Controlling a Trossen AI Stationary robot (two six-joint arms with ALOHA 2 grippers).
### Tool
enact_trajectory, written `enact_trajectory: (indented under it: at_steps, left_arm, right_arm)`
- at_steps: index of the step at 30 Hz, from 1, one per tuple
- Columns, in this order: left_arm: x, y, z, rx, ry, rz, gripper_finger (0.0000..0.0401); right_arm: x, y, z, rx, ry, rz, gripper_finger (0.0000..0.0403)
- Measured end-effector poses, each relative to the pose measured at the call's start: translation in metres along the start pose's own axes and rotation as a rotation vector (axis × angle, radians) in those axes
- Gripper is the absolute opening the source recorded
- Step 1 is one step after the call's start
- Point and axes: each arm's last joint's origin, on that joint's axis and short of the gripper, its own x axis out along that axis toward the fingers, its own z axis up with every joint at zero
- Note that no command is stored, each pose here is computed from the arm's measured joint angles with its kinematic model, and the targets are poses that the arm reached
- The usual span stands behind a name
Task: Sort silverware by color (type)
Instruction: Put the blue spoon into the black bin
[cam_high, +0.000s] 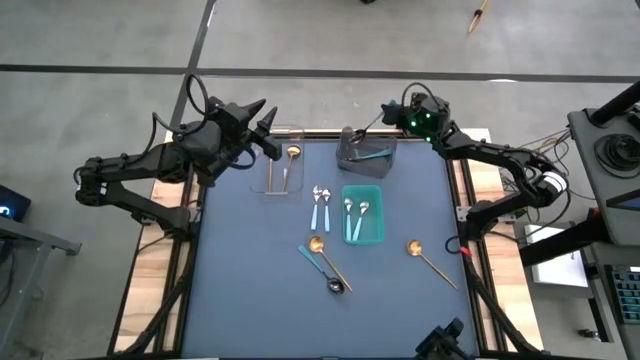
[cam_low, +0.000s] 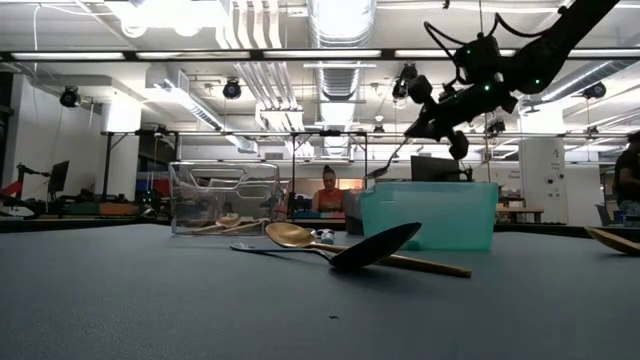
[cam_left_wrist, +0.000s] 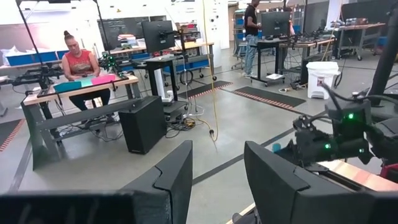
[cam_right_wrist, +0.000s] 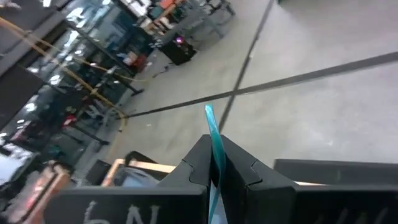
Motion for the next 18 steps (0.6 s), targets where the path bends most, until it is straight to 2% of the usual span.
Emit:
enact_trajectory:
  at_steps: [18]
  left_arm:
    - [0.000,0.000,0.000,-0.008,0.000,0.001,0.0127]
  right_arm:
    - [0.007,0.016,-0.028,-0.120,-0.009,-0.077,0.0008]
